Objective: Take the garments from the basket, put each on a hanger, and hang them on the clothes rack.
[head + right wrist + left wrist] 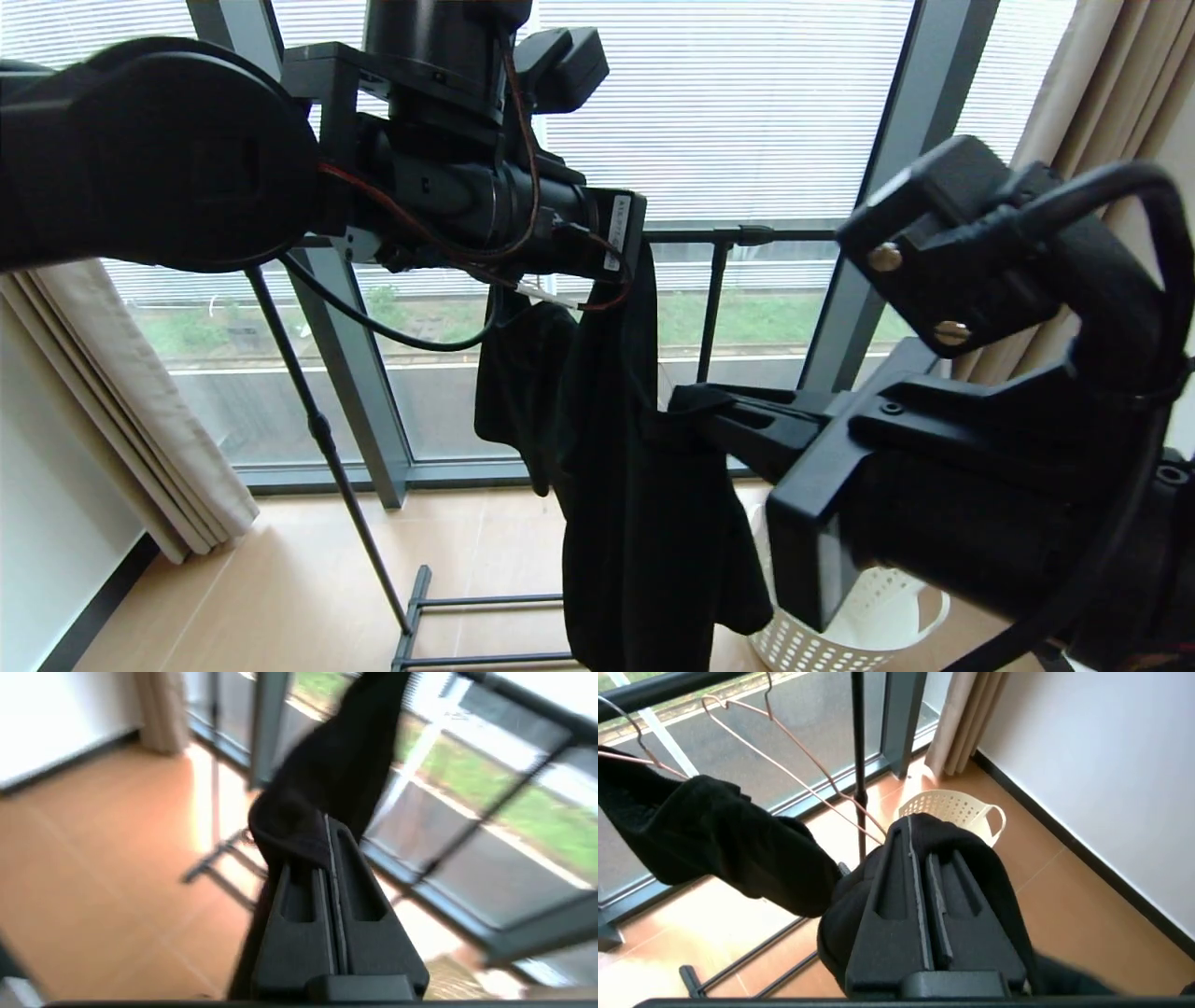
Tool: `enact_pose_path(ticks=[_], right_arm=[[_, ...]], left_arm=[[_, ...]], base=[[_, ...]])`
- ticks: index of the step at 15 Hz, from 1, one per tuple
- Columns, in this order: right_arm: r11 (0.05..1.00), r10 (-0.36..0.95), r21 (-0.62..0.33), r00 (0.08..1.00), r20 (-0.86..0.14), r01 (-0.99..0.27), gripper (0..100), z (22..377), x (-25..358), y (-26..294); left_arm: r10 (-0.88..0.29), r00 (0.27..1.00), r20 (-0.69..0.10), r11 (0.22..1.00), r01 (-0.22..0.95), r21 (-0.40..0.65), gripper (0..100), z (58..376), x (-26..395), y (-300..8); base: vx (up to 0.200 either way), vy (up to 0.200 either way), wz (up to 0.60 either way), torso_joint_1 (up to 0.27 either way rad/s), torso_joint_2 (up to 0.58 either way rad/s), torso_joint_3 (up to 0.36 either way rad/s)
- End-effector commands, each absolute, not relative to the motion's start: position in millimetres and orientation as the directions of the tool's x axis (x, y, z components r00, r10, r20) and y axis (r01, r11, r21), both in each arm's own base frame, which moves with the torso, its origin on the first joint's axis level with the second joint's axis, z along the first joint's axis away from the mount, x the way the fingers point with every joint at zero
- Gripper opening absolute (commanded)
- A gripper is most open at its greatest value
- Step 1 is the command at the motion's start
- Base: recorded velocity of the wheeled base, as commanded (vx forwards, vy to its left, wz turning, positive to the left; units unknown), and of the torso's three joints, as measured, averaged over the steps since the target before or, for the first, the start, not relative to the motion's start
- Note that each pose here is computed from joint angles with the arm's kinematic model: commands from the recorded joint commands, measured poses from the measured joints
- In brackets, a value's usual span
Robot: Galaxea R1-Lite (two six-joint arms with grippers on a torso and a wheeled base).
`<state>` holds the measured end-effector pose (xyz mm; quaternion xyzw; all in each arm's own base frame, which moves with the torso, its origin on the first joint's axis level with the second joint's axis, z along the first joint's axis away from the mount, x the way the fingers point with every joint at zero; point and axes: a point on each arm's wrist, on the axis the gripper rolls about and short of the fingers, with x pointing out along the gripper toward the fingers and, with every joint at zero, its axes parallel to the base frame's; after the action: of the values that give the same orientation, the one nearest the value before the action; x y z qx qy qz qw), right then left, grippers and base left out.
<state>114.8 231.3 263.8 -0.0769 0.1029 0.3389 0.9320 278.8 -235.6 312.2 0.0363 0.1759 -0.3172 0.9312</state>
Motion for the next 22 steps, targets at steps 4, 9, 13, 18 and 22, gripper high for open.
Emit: enact_pose_path(ticks=[4, 9, 13, 18, 22], right_arm=[[0.731, 0.649, -0.026, 0.706, -0.283, -0.682, 0, 253, 111, 266], [0.848, 0.504, -0.02, 0.818, -0.277, -0.53, 0, 254, 134, 202], [0.93, 0.344, -0.031, 0.895, -0.285, -0.367, 0, 257, 166, 172], [0.945, 0.305, -0.031, 0.913, -0.271, -0.325, 0, 262, 219, 212], [0.945, 0.31, -0.022, 0.915, -0.258, -0.326, 0, 257, 261, 255]], left_arm=[[-0.577, 0.736, -0.355, 0.797, 0.603, -0.044, 0, 310, 280, -236], [-0.563, 0.747, -0.354, 0.807, 0.589, -0.042, 0, 320, 269, -218], [-0.529, 0.737, -0.42, 0.812, 0.584, 0.003, 0, 323, 251, -195], [-0.481, 0.659, -0.578, 0.79, 0.612, 0.04, 0, 296, 223, -179], [-0.487, 0.56, -0.67, 0.734, 0.678, 0.033, 0, 264, 195, -186]], base=[[0.0, 0.0, 0.0, 0.0, 0.0, 0.0], [0.0, 0.0, 0.0, 0.0, 0.0, 0.0], [0.0, 0.0, 0.0, 0.0, 0.0, 0.0], [0.0, 0.0, 0.0, 0.0, 0.0, 0.0], [0.0, 0.0, 0.0, 0.0, 0.0, 0.0]])
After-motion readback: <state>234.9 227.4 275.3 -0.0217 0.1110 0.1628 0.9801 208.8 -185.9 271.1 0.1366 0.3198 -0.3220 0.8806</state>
